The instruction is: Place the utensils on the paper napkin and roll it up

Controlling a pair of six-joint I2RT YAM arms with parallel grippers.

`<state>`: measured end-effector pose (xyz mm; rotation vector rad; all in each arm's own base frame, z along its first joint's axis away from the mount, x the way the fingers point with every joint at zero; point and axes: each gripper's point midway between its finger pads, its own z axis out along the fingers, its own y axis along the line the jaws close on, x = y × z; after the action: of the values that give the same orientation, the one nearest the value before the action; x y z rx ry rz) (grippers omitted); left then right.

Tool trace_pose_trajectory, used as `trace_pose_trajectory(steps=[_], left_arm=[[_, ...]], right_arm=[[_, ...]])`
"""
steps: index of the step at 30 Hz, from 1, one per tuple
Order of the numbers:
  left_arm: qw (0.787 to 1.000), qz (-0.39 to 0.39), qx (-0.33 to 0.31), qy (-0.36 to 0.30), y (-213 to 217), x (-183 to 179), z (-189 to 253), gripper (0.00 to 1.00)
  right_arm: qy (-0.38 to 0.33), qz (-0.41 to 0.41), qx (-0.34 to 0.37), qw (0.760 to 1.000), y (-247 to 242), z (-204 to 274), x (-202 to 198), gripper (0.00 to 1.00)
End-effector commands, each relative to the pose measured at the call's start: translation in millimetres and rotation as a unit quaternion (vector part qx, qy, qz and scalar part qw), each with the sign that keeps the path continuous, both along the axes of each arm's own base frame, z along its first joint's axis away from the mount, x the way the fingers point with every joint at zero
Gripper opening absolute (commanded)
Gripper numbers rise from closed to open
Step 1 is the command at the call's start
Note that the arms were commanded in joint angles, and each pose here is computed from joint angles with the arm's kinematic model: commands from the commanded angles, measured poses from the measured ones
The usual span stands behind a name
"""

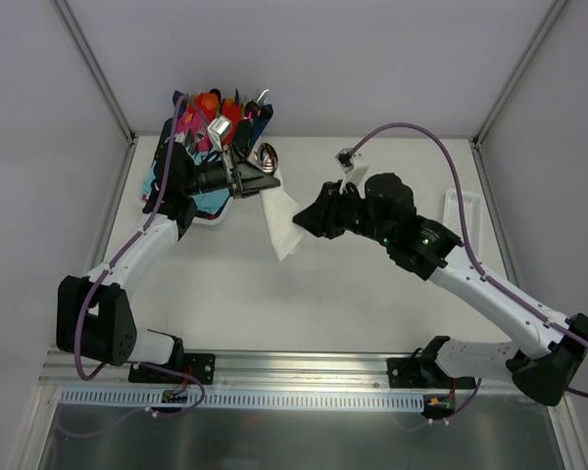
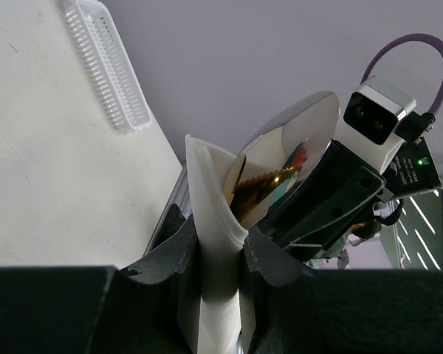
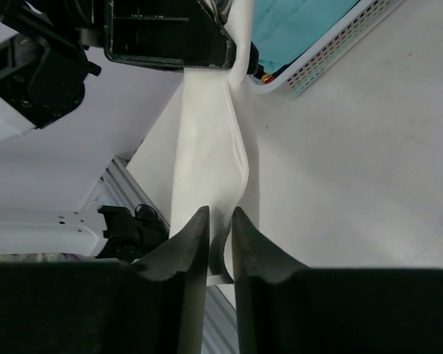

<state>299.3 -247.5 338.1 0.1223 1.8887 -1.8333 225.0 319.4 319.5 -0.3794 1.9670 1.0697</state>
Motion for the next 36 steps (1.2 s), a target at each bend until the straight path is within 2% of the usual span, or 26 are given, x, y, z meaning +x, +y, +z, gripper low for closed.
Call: trace_pose_trajectory(steps=[1,2,5,7,8,9,11,19,27,28,31,32,33,35,36], left_arm=[[0.999,-0.023,-0.024,-0.027,1,-7,17,0.00],[0.999,-0.029,-0.024,-0.026,1,-9,17,0.00],[0.998,-0.041,-0.029,-0.025,1,-13,13,0.00],[0.998,-0.050,-0.040,-0.007,1,-17,11,0.00],[0.997,-0.054,-0.052,-0.031,2,-19,18,0.00],[0.996,-0.059,-0.062,-0.002,1,-19,15,0.00],[0.995,-0.064,-0.076,-0.019,2,-21,22,0.00],[0.992,-0.084,-0.091,-0.006,-3,-27,29,0.00],[0.991,-0.094,-0.095,-0.015,-6,-38,36,0.00],[0.991,-0.094,-0.093,-0.023,-5,-39,37,0.00],[0.992,-0.092,-0.084,-0.037,-5,-42,37,0.00],[0.992,-0.090,-0.080,-0.043,-5,-42,36,0.00],[0.993,-0.087,-0.074,-0.028,-6,-40,33,0.00],[0.994,-0.078,-0.060,-0.049,-6,-38,29,0.00],[0.996,-0.072,-0.050,-0.027,-6,-35,24,0.00]], right_arm=[[-0.018,0.008,0.043,0.999,3,23,1,0.18],[-0.016,-0.008,0.045,0.999,-4,23,8,0.07],[-0.016,-0.023,0.055,0.998,-20,23,13,0.00],[-0.014,-0.028,0.057,0.998,-30,21,17,0.00],[-0.015,-0.030,0.055,0.998,-34,19,19,0.00],[-0.014,-0.031,0.055,0.998,-37,18,20,0.00],[-0.012,-0.028,0.050,0.998,-37,12,21,0.00],[0.022,0.010,0.045,0.999,-17,-22,24,0.00],[0.042,0.000,0.028,0.999,-17,-47,29,0.00],[0.039,-0.004,0.029,0.999,-18,-45,31,0.01],[0.028,-0.019,0.028,0.999,-24,-31,32,0.16],[0.028,-0.024,0.022,0.999,-28,-29,31,0.27],[0.020,-0.041,0.017,0.999,-33,-25,34,0.30],[0.002,-0.056,0.016,0.998,-44,-3,30,0.32],[-0.010,-0.077,0.009,0.997,-51,3,32,0.32]])
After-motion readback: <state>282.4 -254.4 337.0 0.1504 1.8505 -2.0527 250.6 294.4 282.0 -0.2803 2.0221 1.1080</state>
